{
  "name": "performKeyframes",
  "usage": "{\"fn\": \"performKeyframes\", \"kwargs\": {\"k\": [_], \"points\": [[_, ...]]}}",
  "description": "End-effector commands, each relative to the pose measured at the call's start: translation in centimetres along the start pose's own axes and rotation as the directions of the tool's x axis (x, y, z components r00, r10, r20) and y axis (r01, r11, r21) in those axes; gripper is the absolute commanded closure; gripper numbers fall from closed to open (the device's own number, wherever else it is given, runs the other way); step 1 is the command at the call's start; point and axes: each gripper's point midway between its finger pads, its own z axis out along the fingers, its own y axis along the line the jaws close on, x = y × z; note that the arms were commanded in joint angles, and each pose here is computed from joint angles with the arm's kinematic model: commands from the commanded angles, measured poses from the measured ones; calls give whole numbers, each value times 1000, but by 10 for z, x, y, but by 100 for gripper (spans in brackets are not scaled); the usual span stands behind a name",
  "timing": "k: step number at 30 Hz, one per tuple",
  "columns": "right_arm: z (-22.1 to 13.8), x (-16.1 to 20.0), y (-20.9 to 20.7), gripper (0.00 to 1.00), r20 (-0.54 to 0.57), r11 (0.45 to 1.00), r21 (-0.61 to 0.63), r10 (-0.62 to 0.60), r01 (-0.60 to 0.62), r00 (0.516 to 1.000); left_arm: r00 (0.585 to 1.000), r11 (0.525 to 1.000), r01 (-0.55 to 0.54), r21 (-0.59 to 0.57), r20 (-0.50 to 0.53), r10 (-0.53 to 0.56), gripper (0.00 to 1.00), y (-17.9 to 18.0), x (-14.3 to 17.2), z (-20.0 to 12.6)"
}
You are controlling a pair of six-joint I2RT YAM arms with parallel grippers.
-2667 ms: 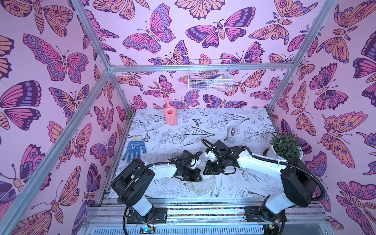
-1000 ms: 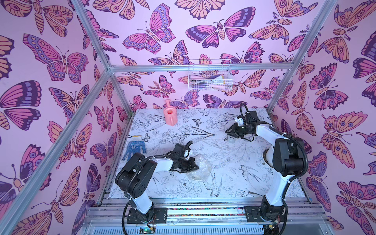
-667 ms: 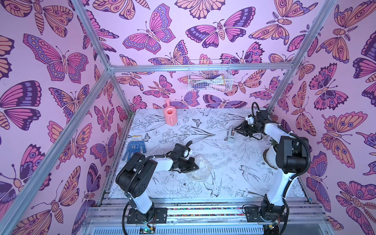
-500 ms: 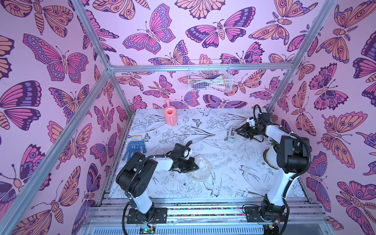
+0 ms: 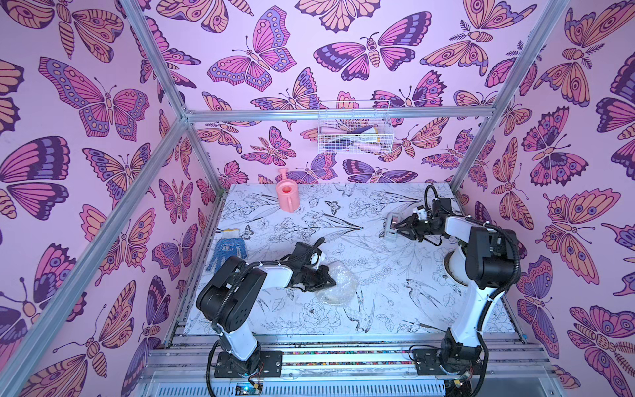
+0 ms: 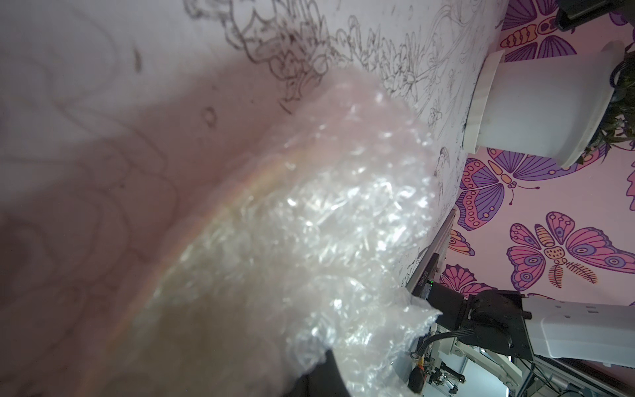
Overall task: Wrap dinner plates in bubble wrap
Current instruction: Pull the tape from the tape cutter.
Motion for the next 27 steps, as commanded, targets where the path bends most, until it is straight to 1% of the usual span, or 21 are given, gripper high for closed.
{"fn": "performKeyframes", "kwargs": {"k": [1, 5, 9, 17, 27], "points": [[10, 5, -11, 68, -36, 1000, -6, 20, -20, 999, 978, 912, 174, -372, -43, -204, 100, 104, 46, 4], [16, 9, -13, 69, -55, 998, -46, 47, -50, 997, 978, 912, 174, -372, -42, -204, 100, 104, 46, 4], [20, 12, -19, 69, -61, 997, -50, 61, -64, 996, 978, 912, 174, -372, -42, -204, 100, 104, 46, 4], [27, 9, -18, 71, -62, 989, -106, 93, -99, 994, 978, 912, 174, -372, -41, -203, 100, 104, 46, 4], [34, 8, -14, 76, -77, 974, -178, 125, -137, 989, 978, 911, 175, -373, -41, -205, 100, 104, 47, 4]]}}
